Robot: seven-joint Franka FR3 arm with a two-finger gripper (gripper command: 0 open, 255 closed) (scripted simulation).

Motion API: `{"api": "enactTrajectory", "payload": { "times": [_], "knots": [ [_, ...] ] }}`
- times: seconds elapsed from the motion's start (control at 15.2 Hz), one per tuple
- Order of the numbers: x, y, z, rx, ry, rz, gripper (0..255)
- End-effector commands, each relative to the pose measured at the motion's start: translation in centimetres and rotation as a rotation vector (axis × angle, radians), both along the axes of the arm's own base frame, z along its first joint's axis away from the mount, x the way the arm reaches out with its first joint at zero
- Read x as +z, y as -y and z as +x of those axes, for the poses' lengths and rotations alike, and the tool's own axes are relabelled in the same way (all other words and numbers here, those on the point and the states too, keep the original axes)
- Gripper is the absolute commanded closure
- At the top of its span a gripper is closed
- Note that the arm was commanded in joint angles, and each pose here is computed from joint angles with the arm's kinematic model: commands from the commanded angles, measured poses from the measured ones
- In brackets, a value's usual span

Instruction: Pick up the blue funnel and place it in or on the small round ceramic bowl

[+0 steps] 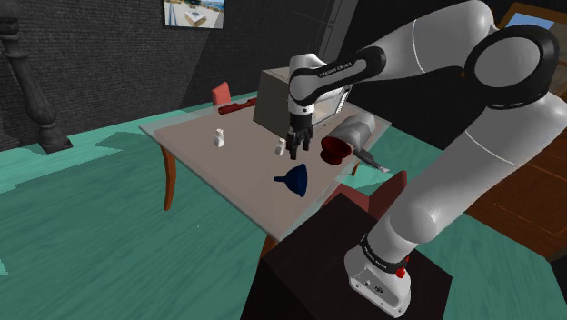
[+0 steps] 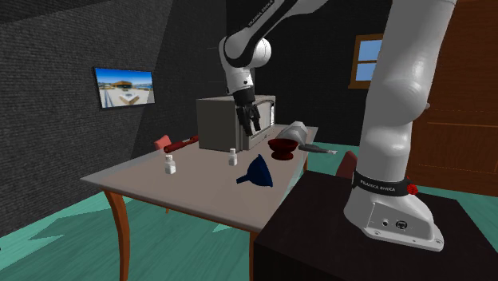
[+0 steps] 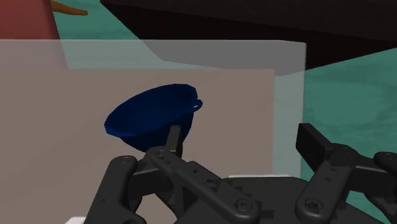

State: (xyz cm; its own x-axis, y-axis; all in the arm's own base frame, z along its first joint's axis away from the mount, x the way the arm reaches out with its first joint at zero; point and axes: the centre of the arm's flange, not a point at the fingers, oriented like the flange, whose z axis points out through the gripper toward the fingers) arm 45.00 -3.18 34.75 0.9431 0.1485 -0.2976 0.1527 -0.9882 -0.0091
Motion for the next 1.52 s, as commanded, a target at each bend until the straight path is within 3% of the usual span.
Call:
{"api": "enactTrajectory", "payload": {
  "times": [0.0, 1.06, 1.45],
  "knots": [
    [-2.5, 0.5, 1.7, 0.033, -0.021, -0.008, 0],
    [-21.9, 3.8, 12.3, 0.281, -0.187, -0.068, 0],
    [-24.7, 4.4, 10.9, 0.281, -0.187, -0.068, 0]
  ]
}}
